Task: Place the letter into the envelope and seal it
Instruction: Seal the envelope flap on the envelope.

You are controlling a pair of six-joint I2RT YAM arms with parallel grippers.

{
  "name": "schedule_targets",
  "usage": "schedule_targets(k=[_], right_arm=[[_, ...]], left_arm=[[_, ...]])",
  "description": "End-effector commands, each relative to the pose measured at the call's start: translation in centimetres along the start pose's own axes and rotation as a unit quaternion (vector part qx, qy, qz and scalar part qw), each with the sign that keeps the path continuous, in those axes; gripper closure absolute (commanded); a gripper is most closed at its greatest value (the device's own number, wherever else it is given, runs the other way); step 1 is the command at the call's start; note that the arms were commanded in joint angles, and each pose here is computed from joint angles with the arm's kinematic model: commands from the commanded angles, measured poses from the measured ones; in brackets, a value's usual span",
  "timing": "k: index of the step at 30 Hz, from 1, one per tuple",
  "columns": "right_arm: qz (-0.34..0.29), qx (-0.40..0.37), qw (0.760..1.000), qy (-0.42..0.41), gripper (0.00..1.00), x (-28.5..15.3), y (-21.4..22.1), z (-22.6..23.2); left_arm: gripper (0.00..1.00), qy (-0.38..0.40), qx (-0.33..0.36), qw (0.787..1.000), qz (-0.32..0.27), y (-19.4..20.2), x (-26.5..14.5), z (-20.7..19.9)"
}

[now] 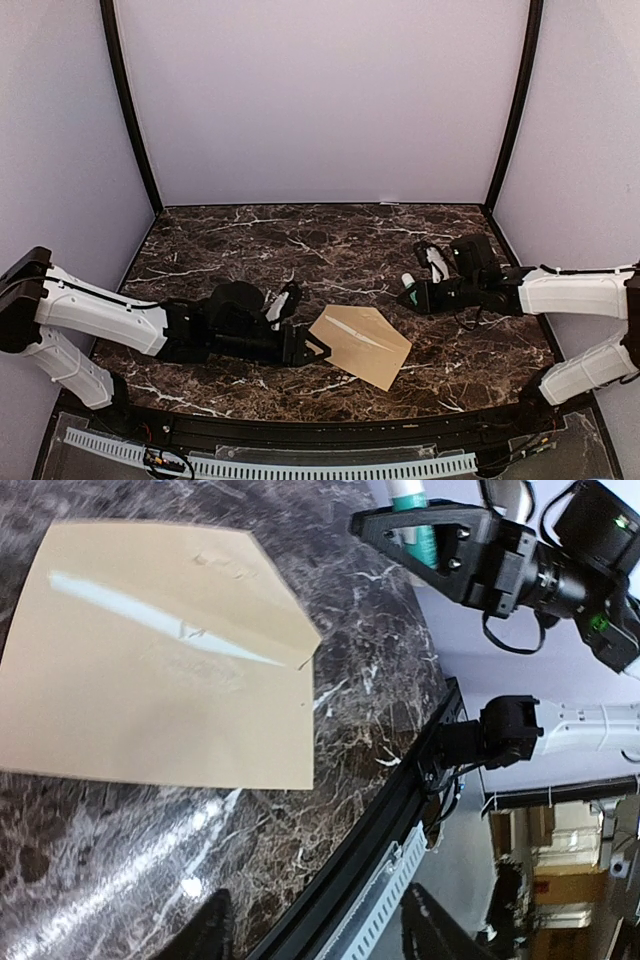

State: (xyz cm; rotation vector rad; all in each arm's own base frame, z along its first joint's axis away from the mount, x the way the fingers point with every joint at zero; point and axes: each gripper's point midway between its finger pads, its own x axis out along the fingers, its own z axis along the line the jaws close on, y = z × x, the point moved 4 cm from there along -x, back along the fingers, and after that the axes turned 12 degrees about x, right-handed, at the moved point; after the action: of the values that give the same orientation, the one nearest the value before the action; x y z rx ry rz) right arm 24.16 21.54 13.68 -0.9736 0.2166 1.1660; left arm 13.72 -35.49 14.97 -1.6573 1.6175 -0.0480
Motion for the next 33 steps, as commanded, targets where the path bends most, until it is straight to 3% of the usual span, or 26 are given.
schedule_targets(k=[1, 4, 12, 21, 33], right_arm=[[-0.03, -0.036, 0.999, -0.011, 1.0, 1.3, -2.6, 0.4], [-0.016, -0.042, 0.999, 0.003, 1.0, 2.9, -2.5, -0.5], [0.018, -0.057, 0.998, 0.016, 1.0, 5.8, -2.0, -1.9], [0.057, -0.072, 0.996, -0.02, 1.0, 7.8, -0.9, -1.3], [0.096, -0.097, 0.985, -0.109, 1.0, 7.9, 1.8, 2.5]], left_arm=[[0.51, 0.01, -0.022, 1.0, -0.017, 0.0, 0.5, 1.3], [0.58, 0.001, -0.035, 0.999, -0.011, 0.4, 1.2, 2.8], [0.63, -0.009, -0.039, 0.999, 0.007, 0.9, 3.0, 4.7], [0.72, -0.003, -0.023, 1.0, 0.011, 0.6, 5.2, 5.4], [0.77, -0.029, -0.017, 0.999, 0.016, 0.9, 6.9, 7.4]])
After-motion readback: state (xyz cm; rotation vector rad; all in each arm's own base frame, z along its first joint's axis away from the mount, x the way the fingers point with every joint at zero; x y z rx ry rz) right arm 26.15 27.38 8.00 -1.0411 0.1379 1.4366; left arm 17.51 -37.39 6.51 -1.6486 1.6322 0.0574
